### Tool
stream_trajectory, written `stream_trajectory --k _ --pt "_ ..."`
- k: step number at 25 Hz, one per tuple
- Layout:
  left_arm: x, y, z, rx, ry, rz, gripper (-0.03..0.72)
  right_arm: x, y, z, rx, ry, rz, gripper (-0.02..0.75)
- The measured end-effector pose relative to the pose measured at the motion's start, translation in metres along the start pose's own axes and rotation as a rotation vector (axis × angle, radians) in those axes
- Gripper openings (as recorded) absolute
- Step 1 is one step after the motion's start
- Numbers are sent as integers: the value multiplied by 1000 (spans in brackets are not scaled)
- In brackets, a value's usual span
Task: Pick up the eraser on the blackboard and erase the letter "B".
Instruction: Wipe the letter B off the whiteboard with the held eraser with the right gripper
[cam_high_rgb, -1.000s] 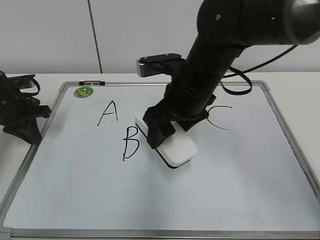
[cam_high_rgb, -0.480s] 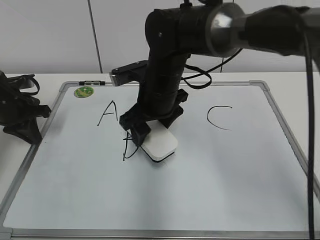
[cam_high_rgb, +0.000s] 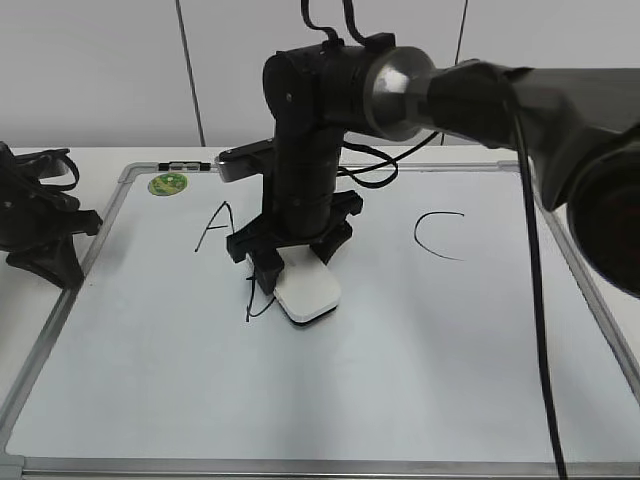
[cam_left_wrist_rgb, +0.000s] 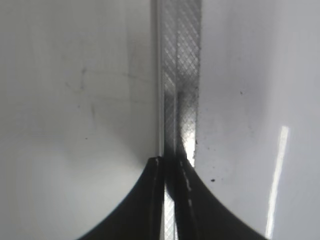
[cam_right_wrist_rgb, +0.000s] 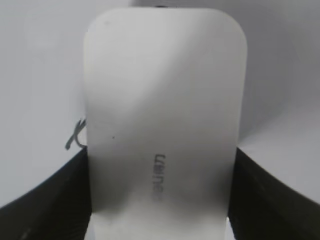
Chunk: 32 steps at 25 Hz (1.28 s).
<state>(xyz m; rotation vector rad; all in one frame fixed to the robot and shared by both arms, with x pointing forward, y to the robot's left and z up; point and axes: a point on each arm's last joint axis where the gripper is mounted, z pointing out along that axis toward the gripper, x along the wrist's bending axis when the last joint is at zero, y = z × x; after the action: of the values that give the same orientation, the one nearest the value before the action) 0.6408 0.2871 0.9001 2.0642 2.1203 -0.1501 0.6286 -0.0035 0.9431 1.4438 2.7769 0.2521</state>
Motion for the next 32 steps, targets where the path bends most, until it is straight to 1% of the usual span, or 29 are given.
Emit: stream_trajectory --k 6,10,21,23,27,32 --pt "0 0 0 0 0 0 11 -4 6 13 19 -40 44 554" --pt "0 0 0 0 0 0 11 -7 8 16 16 -75 38 553" --pt "0 0 0 0 0 0 11 -7 10 18 25 -83 35 553" --pt "0 0 0 0 0 0 11 -6 10 18 31 -70 35 553" --pt "0 0 0 0 1 1 11 1 10 18 30 -82 1 553" --pt "0 0 0 0 1 1 11 27 9 20 21 -78 -57 553"
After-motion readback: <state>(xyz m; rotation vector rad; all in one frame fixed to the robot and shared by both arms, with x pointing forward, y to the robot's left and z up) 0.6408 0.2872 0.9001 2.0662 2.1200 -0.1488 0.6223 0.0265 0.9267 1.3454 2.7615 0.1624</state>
